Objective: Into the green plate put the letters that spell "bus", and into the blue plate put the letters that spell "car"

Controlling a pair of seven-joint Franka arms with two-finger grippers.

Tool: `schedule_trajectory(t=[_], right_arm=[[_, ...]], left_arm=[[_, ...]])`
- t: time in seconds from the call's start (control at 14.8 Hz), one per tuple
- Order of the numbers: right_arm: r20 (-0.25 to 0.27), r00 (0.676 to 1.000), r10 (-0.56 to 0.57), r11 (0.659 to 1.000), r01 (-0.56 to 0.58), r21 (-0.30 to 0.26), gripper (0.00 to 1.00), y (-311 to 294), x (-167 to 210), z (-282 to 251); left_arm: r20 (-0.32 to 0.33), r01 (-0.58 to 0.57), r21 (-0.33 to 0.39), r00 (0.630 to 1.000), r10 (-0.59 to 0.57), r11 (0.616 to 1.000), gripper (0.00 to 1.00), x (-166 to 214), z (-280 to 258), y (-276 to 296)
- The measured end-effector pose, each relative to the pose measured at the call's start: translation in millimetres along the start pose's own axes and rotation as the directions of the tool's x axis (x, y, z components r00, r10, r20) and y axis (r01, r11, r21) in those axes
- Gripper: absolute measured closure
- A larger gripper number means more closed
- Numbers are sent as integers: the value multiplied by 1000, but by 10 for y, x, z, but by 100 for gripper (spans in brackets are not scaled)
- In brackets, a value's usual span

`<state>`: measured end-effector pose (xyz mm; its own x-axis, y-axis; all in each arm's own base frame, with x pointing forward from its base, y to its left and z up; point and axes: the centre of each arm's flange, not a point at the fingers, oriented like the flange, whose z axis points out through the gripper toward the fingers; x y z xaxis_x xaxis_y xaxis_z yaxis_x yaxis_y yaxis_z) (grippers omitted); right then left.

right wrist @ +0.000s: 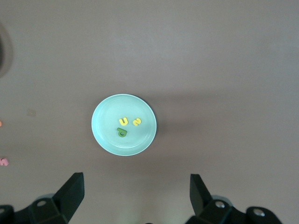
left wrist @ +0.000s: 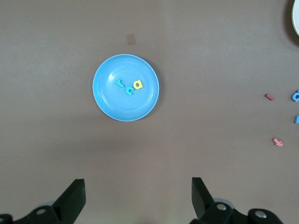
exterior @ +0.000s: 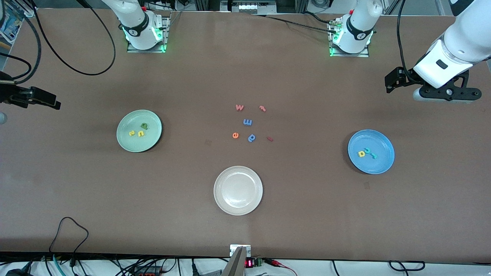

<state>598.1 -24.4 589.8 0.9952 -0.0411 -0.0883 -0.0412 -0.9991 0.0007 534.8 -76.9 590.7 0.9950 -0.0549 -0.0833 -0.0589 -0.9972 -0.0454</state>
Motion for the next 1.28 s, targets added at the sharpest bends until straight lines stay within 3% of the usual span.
schedule_trajectory(t=[0.41,1.28], right_arm=[[-47,999,11,1000,-12,-10,0,53,-152,93],[-37,999,-1,1000,1,-5,0,86,-439,93]], left_arm=[[1,0,0,1000,0,1000,0,2,3,1],[3,-5,1,1000,5,1000,0,8,17,26]])
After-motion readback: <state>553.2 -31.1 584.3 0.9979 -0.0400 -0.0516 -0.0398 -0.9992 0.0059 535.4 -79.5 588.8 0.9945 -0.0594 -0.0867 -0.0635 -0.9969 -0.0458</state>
